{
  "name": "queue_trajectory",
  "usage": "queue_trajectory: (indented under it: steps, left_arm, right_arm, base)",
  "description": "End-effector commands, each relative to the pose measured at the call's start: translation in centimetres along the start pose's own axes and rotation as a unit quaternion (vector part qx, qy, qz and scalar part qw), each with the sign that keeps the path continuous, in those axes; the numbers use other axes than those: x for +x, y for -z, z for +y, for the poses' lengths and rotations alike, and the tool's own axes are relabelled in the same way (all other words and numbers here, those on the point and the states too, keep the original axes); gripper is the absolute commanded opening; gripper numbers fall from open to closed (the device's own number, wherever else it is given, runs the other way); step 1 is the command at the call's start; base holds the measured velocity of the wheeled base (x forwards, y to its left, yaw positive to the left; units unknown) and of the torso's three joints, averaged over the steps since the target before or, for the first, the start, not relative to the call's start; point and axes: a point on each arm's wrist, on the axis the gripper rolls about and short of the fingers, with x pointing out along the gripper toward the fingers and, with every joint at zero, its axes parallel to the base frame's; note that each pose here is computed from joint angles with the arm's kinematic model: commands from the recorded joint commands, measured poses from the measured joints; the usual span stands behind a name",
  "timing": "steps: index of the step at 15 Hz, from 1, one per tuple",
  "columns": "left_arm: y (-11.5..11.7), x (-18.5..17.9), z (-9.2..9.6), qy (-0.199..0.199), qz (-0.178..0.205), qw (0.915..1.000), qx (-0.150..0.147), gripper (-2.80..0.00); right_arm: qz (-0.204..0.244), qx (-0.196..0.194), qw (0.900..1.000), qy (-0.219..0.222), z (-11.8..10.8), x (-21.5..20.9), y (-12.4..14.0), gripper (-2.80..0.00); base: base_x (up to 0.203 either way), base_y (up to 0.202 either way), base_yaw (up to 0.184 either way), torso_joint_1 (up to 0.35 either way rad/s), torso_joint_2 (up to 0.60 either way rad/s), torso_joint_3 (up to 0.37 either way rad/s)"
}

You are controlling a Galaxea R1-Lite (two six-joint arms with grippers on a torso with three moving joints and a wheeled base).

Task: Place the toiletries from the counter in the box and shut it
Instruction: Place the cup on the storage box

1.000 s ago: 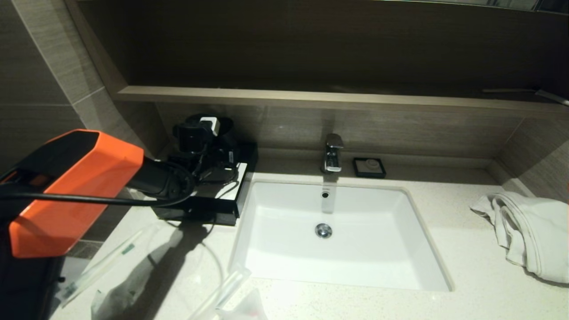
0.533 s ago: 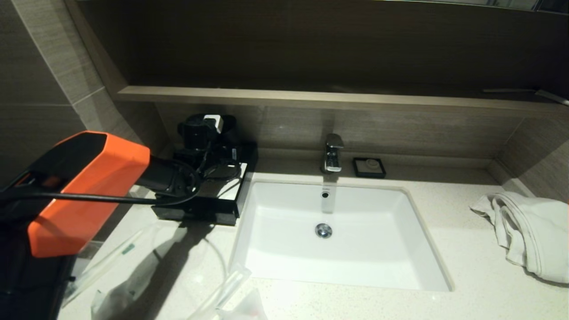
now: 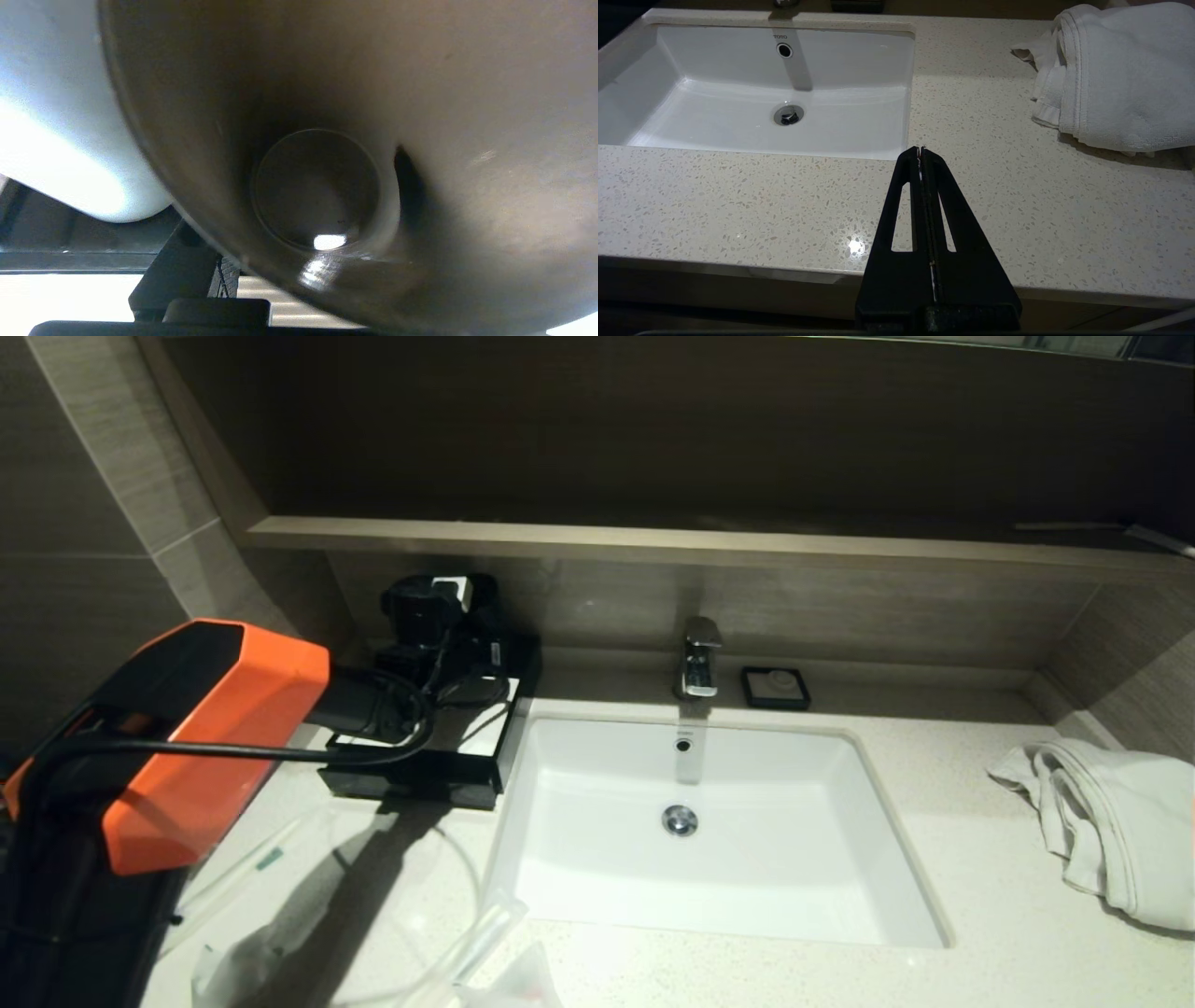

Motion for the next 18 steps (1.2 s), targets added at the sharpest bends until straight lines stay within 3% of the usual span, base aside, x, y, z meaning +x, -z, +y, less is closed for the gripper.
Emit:
queue_trajectory:
  steps: [1,18]
  left_arm:
    - [0.3,0.4,0.0,-0.001,-0.002,1.0,0.0,-2.8]
    - [-0.2,2.9,-0.1,-0.009,-0.018,0.9998,-0.002,-2.8]
  right_arm:
    - [0.0,0.0,1.0,0.0,0.0,0.0,0.0,-2.8]
    - [0.0,0.0,1.0,0.0,0.0,0.0,0.0,-2.8]
  base:
    - [0.0,0.0,0.0,0.0,0.0,0.0]
    - [0.0,0.0,0.0,0.0,0.0,0.0]
